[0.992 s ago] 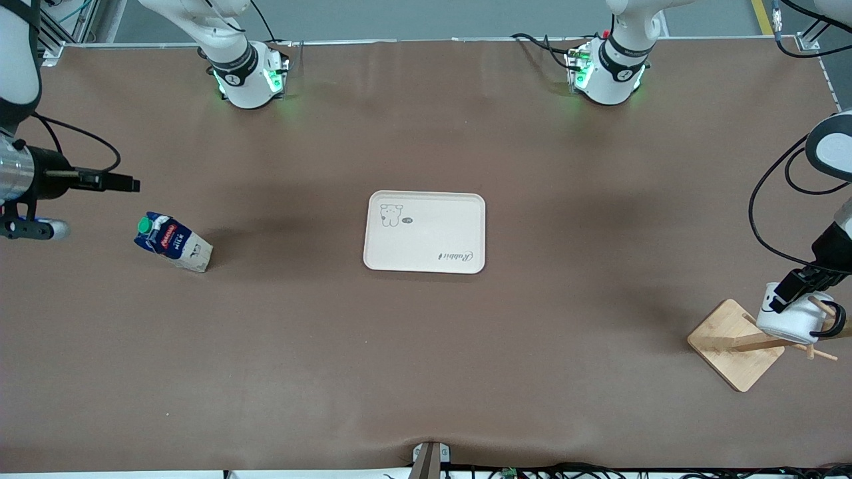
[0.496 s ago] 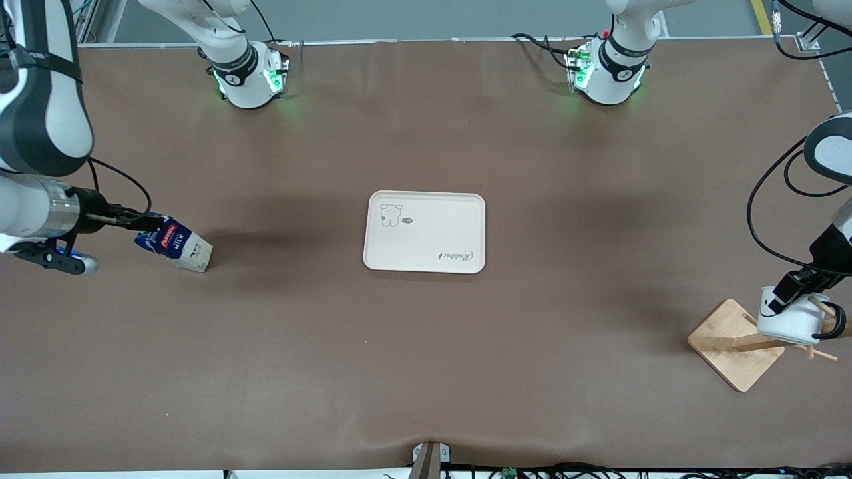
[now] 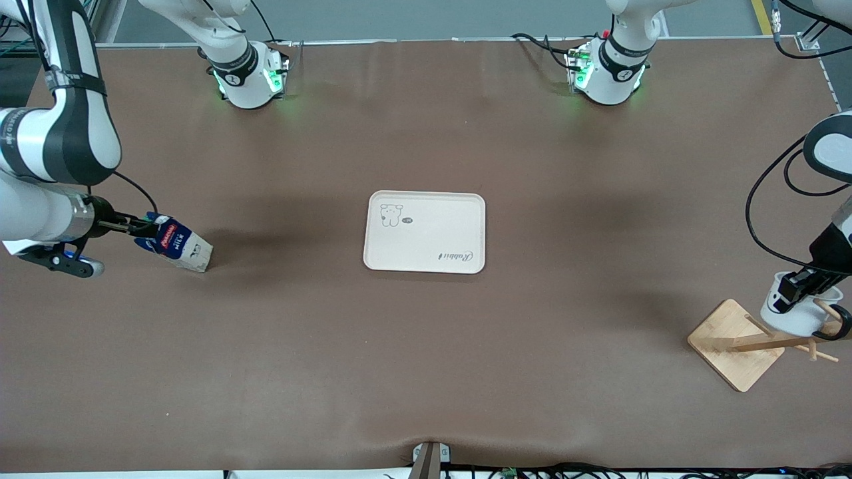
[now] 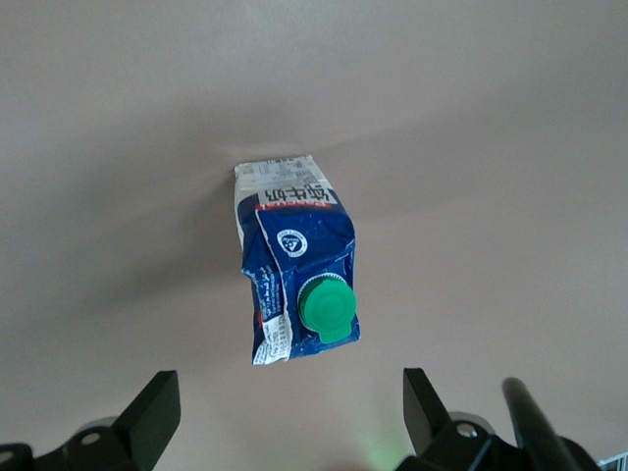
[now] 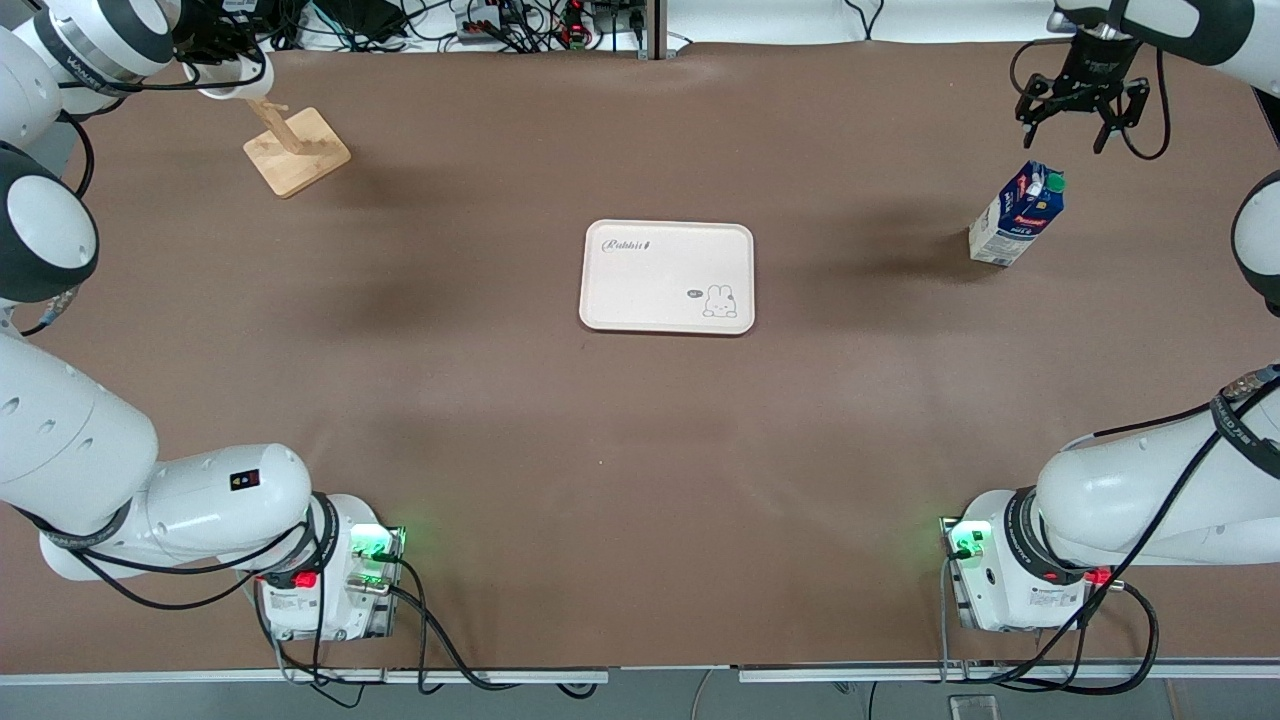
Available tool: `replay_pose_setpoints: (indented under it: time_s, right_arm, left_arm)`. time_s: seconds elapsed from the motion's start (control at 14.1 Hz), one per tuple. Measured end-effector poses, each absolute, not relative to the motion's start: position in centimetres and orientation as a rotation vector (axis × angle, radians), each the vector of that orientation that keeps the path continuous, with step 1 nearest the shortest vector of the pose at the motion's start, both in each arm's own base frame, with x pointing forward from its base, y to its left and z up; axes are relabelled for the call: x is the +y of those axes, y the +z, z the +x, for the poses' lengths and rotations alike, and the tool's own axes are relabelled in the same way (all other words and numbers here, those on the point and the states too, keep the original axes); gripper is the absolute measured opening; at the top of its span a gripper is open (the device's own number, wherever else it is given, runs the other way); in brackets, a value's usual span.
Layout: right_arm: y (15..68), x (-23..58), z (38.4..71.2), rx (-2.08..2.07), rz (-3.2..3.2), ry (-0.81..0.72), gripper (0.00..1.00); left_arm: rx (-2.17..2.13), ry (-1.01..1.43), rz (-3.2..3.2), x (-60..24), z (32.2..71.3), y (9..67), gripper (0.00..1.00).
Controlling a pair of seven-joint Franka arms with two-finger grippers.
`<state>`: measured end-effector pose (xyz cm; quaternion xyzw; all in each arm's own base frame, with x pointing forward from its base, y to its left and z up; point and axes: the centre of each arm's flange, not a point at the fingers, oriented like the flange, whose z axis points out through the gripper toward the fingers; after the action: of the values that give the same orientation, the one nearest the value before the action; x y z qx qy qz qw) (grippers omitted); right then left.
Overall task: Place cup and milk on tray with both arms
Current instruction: 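Close the right gripper on the milk carton while the left gripper lifts the mug, then carry the mug off the stand toward the tray while the right gripper lifts the carton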
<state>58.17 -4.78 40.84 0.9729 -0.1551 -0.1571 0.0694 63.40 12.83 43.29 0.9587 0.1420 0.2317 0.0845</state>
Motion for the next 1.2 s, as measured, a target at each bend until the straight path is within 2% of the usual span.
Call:
replay_pose_setpoints:
  time_s: [0.35,0.85,1.13,1.2]
  right_arm:
    - [36.4,-4.5,56.7,-0.443,2.948,-0.420,1.00]
    - [35.4,-5.6,55.9,-0.439,2.968,-0.354,1.00]
    - [33.0,-6.4,55.5,-0.415,3.002,-0.230,1.00]
    - [32.6,-6.5,55.3,-0.412,3.005,-0.224,0.96]
  left_arm:
    - [0.379,0.636,2.862,12.1,62.9,44.7,0.06]
    - [0.300,0.404,2.843,9.9,60.3,48.4,0.06]
    - [0.369,0.355,2.769,8.3,59.7,49.8,0.06]
    - [0.389,0.345,2.756,7.0,59.9,50.1,0.06]
